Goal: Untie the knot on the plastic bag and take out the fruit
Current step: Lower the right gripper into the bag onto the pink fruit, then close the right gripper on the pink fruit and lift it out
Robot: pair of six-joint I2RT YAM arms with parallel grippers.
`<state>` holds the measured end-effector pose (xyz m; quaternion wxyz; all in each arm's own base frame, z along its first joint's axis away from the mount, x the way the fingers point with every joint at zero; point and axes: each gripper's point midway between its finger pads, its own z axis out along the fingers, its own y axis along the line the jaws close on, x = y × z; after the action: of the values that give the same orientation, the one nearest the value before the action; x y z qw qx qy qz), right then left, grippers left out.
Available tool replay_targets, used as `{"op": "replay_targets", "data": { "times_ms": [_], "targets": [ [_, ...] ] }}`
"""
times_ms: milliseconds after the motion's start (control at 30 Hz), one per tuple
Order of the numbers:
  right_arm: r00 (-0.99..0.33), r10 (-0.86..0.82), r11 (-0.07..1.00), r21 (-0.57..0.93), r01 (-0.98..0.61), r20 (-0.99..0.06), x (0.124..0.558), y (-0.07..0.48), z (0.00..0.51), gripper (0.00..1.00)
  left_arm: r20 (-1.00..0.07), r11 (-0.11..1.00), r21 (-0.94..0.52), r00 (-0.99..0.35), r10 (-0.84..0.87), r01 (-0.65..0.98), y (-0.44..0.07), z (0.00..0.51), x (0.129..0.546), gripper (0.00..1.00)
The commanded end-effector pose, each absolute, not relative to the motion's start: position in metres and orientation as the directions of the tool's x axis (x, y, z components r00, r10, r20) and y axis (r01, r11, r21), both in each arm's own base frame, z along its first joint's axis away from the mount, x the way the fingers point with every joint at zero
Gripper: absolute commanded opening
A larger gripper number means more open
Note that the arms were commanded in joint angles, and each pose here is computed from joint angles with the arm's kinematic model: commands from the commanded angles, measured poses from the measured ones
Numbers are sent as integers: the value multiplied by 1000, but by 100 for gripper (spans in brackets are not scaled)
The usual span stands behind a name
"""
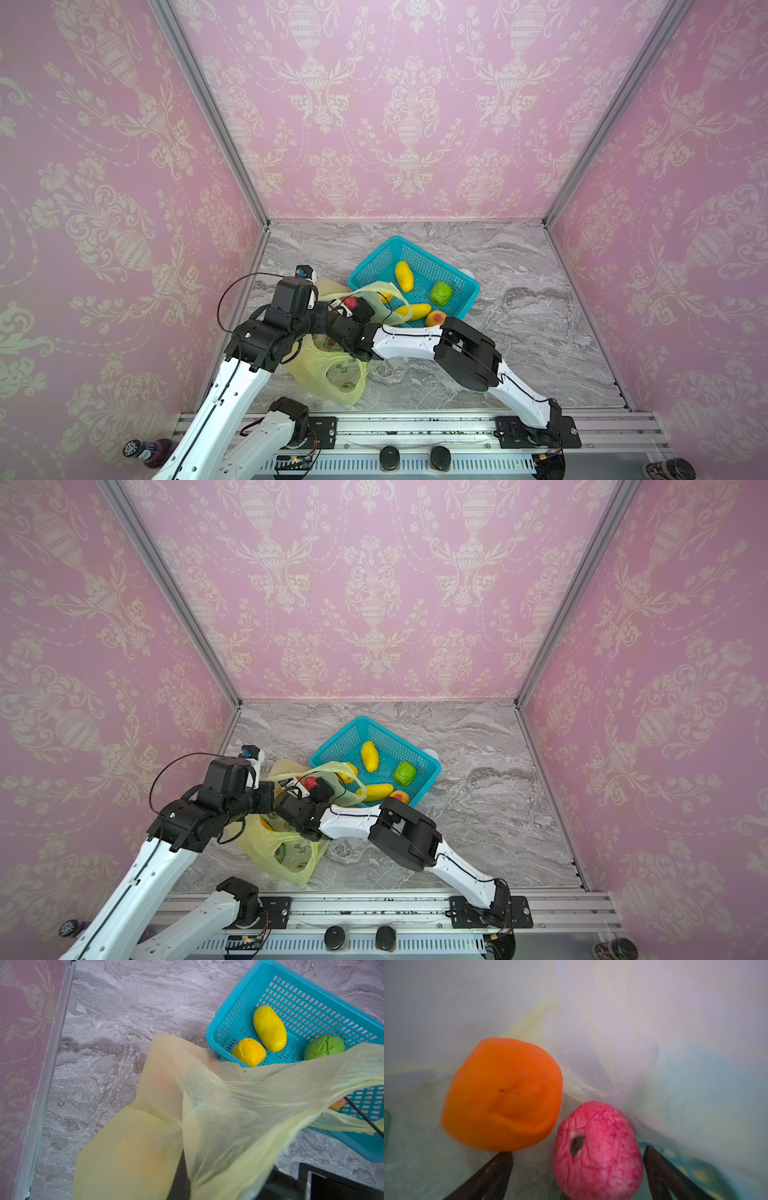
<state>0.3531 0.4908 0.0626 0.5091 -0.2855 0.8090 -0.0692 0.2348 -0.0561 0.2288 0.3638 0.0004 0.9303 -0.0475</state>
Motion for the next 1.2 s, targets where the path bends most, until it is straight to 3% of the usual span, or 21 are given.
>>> {"op": "replay_targets", "data": {
  "times_ms": [0, 167, 400, 867, 1167],
  "targets": [
    [-358, -538, 837, -437, -328, -763, 363, 476, 51, 90, -678, 993, -104, -734, -33, 51, -60, 228, 233, 0],
    [-356, -526, 841, -407, -358, -773, 360, 479, 53, 70, -679, 994, -102, -733, -34, 48, -59, 228, 233, 0],
    [-329, -431, 862, -277, -424, -840, 342, 471, 82, 53, -677, 994, -100, -736, -32, 49, -60, 227, 233, 0],
    [-324, -247, 847, -41, -529, -914, 306, 452, 125, 38, -678, 994, -100, -734, -34, 46, -59, 228, 233, 0],
    [-206, -121, 600, 94, -794, -971, 231, 452, 180, 38, -675, 994, -98, -737, -33, 45, -59, 227, 233, 0]
  ]
}}
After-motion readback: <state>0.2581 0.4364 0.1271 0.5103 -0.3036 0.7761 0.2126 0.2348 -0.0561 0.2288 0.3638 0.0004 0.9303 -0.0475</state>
